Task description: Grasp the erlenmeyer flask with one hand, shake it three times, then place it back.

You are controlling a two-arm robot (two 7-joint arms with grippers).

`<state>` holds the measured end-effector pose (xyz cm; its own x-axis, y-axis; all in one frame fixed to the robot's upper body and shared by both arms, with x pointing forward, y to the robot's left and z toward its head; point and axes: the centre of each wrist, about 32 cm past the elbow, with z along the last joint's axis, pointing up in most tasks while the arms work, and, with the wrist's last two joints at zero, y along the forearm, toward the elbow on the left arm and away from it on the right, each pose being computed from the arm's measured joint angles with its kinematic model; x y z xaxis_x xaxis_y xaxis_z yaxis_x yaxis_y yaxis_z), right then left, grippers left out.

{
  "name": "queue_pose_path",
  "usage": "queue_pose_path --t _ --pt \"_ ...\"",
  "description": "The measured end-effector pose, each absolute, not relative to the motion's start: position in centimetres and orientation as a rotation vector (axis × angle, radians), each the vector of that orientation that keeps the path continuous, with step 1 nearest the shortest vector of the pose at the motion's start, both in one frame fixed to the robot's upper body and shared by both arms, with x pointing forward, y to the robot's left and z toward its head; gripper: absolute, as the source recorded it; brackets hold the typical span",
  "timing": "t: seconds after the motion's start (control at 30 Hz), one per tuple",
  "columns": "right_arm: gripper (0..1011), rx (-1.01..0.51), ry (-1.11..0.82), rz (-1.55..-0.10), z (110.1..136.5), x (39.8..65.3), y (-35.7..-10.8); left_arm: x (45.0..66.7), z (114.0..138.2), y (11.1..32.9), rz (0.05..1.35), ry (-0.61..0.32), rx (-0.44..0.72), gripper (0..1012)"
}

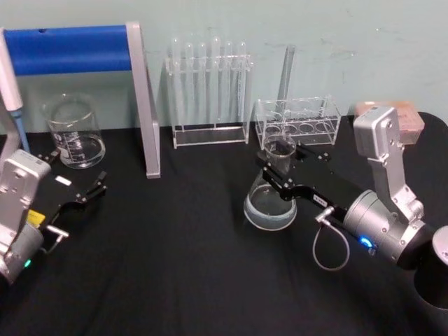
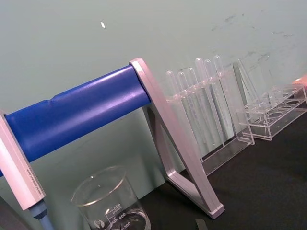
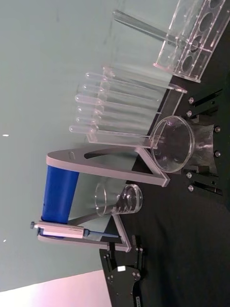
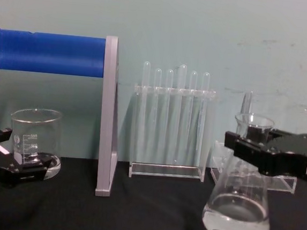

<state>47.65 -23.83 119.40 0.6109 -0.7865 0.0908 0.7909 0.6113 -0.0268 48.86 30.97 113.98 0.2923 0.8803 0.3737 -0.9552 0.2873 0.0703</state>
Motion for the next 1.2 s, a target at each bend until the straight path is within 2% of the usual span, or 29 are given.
queue_pose_path --t 1.2 --pt "449 -0.095 -0.035 -0.878 115.4 47.5 -23.5 48.9 114.0 31.0 1.248 -0.285 0.304 1001"
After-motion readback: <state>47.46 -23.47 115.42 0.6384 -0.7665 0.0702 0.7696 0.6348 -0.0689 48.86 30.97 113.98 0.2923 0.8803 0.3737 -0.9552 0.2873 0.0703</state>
